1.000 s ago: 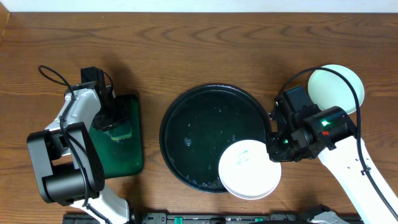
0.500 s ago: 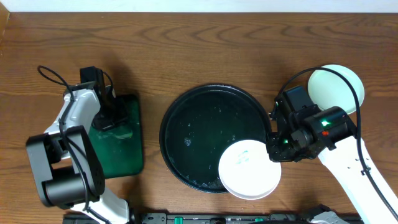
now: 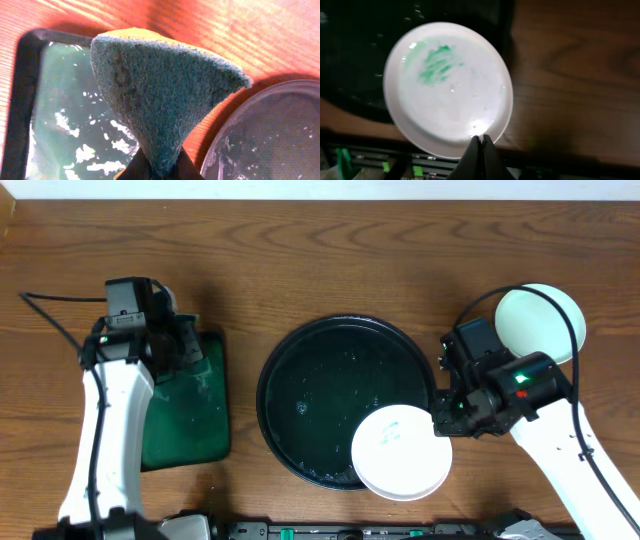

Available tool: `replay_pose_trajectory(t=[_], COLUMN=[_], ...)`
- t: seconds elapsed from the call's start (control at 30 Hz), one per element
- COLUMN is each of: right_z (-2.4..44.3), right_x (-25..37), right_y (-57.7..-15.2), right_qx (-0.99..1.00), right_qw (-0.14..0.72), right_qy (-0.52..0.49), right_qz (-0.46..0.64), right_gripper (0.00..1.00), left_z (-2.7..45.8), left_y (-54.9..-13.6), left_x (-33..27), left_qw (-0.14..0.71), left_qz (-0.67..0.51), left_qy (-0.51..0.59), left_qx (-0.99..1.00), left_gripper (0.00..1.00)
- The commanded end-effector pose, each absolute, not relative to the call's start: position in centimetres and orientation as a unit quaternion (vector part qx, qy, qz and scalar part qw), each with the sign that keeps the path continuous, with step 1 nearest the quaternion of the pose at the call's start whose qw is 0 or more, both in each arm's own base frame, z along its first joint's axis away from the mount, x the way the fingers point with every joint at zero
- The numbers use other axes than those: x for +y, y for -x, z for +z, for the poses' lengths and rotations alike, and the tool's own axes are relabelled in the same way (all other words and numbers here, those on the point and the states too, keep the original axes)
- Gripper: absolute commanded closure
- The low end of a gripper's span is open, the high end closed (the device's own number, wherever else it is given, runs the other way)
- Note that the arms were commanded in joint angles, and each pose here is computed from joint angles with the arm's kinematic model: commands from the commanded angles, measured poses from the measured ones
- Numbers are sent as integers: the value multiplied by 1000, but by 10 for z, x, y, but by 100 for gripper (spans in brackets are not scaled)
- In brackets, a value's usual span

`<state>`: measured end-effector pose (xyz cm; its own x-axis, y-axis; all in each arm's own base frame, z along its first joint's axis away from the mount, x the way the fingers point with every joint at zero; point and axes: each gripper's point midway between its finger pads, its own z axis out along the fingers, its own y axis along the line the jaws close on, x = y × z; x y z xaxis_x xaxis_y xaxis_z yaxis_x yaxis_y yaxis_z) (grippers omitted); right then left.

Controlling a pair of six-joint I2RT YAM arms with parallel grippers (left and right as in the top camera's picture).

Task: Clean dirty plates on tray and stack at the side
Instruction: 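Grip the white logo plate rim with the right gripper, drag it to tray centre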

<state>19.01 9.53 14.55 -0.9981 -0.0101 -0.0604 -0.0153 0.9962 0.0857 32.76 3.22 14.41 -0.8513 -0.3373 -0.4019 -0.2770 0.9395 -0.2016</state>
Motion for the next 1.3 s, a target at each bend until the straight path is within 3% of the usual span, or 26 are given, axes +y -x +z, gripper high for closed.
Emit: replay_pose_trajectory(t=[0.0,0.07,0.2,0.3,0.67,0.9,0.97,1.1,1.27], right_z=[129,117,96,86,49,27,24,21,21], right_x=[84,79,77,78,85,88,88,92,96], right_y=[-178,-167,-143,-129,-128,-128,-129,-137,-146], right_qx=[999,999,994,991,983,977,976,976,976], right_qw=[11,-11,-62,-89,-80,-70,-67,-52,-36], right_qy=[-29,-49,-88,-103,-166,-198,-203,-205,-204], right_qz=[14,3,2,5,20,35,37,49,61], right_gripper=[91,86,63,52,51,56,62,98,99], left_z=[161,160,159,159,160,161,161,161,161], left_y=[-332,-330,-328,-329,-331,-333,-332,-332,-332], left_x=[31,31,31,31,31,32,32,32,32], left_qw=[243,239,235,237,241,245,244,244,244], left_qz=[-72,-72,-72,-72,-72,-72,-72,-72,-72], left_qy=[156,156,157,156,156,156,156,156,156], left_qx=[955,956,956,956,955,954,954,954,954], left_gripper=[93,93,93,93,93,93,93,93,93])
